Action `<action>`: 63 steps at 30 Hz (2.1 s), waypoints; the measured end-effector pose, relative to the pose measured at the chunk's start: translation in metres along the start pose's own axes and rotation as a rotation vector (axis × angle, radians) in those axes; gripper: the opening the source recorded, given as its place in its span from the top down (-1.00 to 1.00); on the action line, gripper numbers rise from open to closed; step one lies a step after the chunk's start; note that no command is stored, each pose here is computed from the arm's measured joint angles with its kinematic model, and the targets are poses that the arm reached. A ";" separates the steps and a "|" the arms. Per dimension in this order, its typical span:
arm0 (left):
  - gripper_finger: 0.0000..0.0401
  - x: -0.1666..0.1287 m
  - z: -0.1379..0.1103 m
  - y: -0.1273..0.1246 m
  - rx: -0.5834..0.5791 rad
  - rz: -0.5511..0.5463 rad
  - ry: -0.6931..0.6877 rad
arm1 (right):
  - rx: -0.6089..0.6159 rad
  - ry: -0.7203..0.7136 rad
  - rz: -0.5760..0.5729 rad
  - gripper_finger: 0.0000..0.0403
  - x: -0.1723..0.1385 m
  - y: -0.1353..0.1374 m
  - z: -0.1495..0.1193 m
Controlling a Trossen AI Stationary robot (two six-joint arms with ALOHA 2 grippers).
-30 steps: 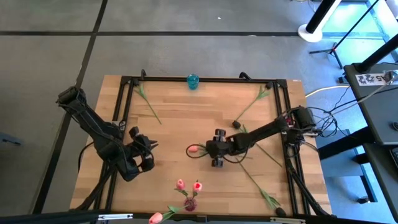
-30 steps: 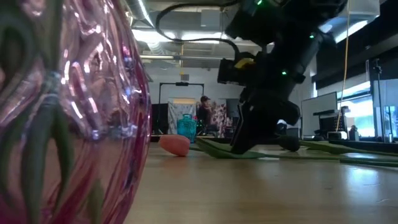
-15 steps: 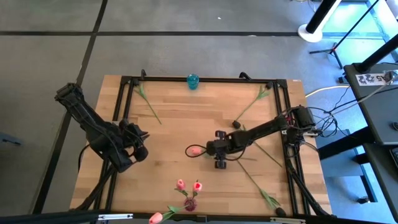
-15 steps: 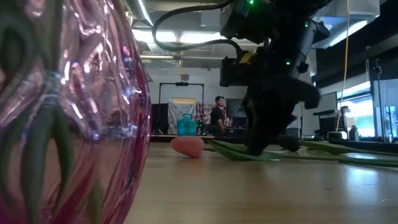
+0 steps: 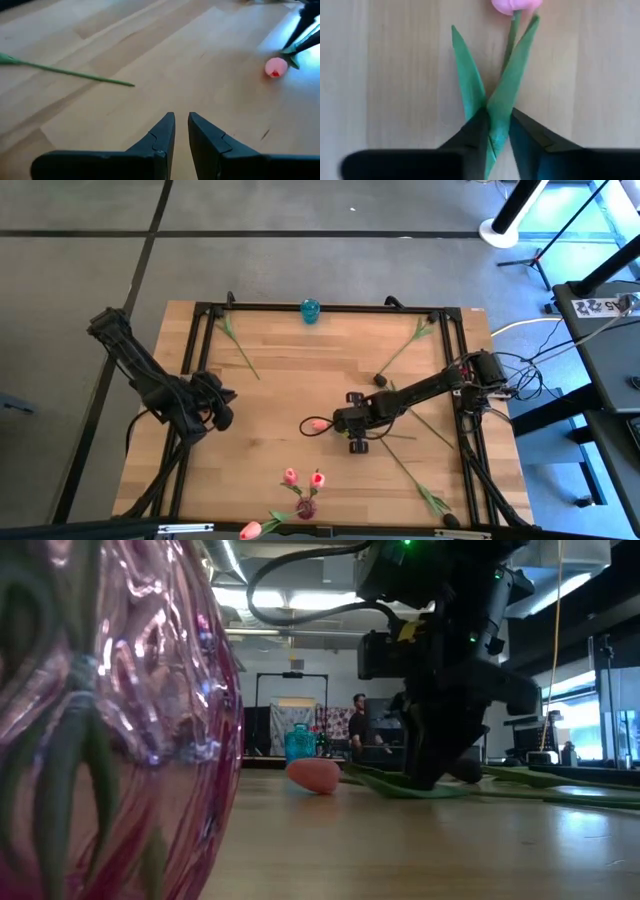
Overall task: Sort flowers into vase by color
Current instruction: Put the pink flower into the violet vase
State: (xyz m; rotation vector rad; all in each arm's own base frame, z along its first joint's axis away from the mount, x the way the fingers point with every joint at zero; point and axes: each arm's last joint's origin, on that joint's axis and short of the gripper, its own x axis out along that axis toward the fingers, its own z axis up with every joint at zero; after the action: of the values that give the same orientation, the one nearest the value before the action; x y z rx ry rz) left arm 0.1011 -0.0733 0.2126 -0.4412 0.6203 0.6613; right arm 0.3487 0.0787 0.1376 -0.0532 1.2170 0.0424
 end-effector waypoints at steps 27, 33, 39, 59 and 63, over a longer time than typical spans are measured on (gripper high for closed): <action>0.75 0.023 -0.025 0.007 0.034 -0.025 -0.033 | -0.021 -1.345 0.057 0.99 -0.219 0.098 -0.023; 0.75 0.023 -0.024 0.008 0.035 -0.019 -0.085 | -0.049 -1.614 0.274 0.99 -0.217 0.122 -0.048; 0.75 0.025 -0.021 0.009 0.029 0.007 -0.121 | -0.098 -1.692 0.350 0.99 -0.203 0.139 -0.038; 0.75 0.026 -0.019 -0.005 0.011 -0.082 -0.138 | -0.192 -1.761 0.256 1.00 -0.173 0.195 0.019; 0.75 0.026 -0.018 -0.005 0.010 -0.080 -0.150 | -0.165 -1.778 0.252 1.00 -0.162 0.198 0.019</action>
State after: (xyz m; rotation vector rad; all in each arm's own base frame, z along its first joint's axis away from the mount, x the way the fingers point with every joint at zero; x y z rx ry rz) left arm 0.1134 -0.0758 0.1832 -0.4013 0.4613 0.6090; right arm 0.2982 0.2768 0.2926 0.0076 -0.5662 0.3305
